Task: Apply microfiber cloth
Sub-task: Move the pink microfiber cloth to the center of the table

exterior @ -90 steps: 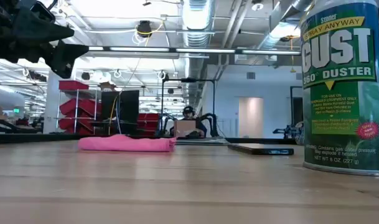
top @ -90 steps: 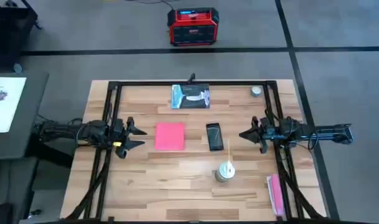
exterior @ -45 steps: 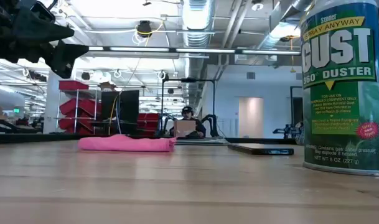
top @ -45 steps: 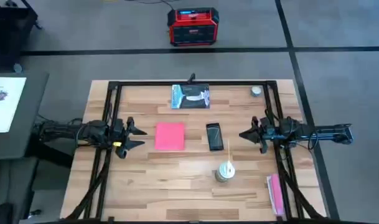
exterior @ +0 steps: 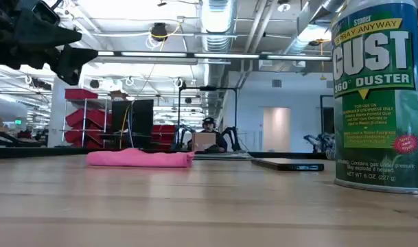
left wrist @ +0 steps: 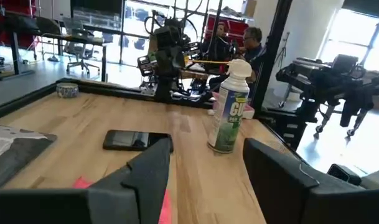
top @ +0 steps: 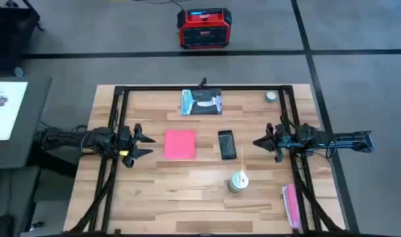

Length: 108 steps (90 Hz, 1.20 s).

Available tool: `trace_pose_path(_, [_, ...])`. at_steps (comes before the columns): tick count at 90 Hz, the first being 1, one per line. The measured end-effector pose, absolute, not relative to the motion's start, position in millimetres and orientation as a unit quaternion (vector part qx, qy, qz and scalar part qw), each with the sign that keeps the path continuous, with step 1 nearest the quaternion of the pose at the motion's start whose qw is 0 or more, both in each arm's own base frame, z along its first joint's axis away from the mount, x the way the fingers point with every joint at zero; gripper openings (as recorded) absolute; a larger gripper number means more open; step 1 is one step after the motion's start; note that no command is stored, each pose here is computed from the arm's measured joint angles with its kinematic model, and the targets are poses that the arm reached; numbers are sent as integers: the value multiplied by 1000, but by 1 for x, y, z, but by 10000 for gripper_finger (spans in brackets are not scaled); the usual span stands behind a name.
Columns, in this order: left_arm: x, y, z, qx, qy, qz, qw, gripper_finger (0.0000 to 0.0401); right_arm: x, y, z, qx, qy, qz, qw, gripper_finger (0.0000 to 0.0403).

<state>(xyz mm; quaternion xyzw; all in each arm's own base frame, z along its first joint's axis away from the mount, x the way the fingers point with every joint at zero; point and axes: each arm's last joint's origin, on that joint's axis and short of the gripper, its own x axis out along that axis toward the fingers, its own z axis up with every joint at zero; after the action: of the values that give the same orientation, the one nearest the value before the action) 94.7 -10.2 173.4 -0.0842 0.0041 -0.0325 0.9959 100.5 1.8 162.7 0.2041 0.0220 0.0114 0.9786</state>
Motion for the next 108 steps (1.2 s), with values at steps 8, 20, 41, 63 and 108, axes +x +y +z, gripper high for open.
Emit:
trace_pose_path(8, [95,-10,174,-83,2,-32,996,187,101,2,163,204,22,11,979,0])
trace_pose_path(20, [95,-10,174,-81,-2,-33,996,187,100,2,163,204,22,12,979,0])
trace_pose_path(41, [95,-10,175,-82,-7,-32,996,187,100,2,163,204,22,12,979,0])
trace_pose_path(63, [95,-10,175,-87,-6,-33,996,187,100,2,163,204,22,12,979,0])
trace_pose_path(108, [95,-10,177,-115,-15,-30,993,187,100,2,163,204,22,11,979,0])
